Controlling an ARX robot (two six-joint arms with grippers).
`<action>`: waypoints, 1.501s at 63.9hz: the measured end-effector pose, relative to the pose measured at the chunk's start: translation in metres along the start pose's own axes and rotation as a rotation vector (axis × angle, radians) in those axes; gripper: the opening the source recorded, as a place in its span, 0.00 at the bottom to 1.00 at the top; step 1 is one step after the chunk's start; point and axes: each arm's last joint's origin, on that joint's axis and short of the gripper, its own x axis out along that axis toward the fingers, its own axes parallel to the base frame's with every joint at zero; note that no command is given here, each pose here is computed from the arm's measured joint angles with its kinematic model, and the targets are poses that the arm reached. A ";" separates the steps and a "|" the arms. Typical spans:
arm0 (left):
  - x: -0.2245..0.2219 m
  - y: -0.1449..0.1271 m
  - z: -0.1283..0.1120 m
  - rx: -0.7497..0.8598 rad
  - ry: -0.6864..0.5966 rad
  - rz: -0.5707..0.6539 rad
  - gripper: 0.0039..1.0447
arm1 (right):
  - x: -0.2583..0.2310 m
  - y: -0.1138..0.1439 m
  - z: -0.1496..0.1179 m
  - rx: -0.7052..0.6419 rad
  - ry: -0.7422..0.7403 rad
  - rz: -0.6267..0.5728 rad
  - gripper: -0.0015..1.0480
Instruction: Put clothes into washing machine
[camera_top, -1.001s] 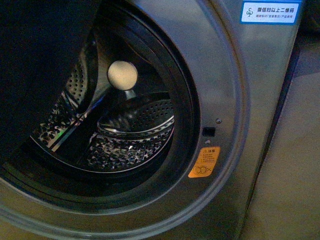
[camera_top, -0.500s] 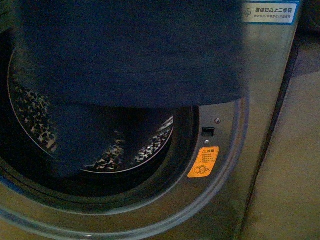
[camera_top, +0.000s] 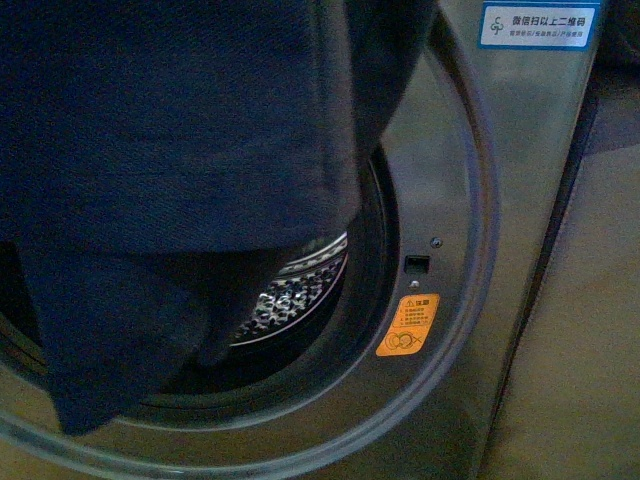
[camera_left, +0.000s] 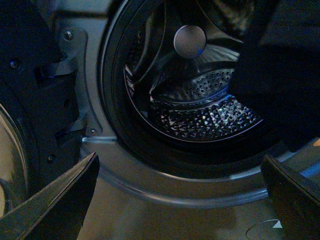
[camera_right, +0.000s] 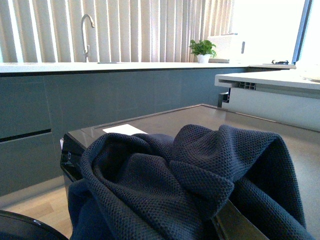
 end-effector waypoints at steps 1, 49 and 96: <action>0.000 0.000 0.000 0.000 0.000 0.000 0.94 | 0.000 0.000 0.000 0.000 0.000 0.000 0.06; 0.091 0.000 0.183 -0.099 -0.273 -0.613 0.94 | 0.000 0.000 0.000 0.001 0.000 0.003 0.06; 0.134 -0.127 0.225 -0.240 -0.147 -0.977 0.94 | 0.000 0.000 0.000 0.001 0.000 0.001 0.06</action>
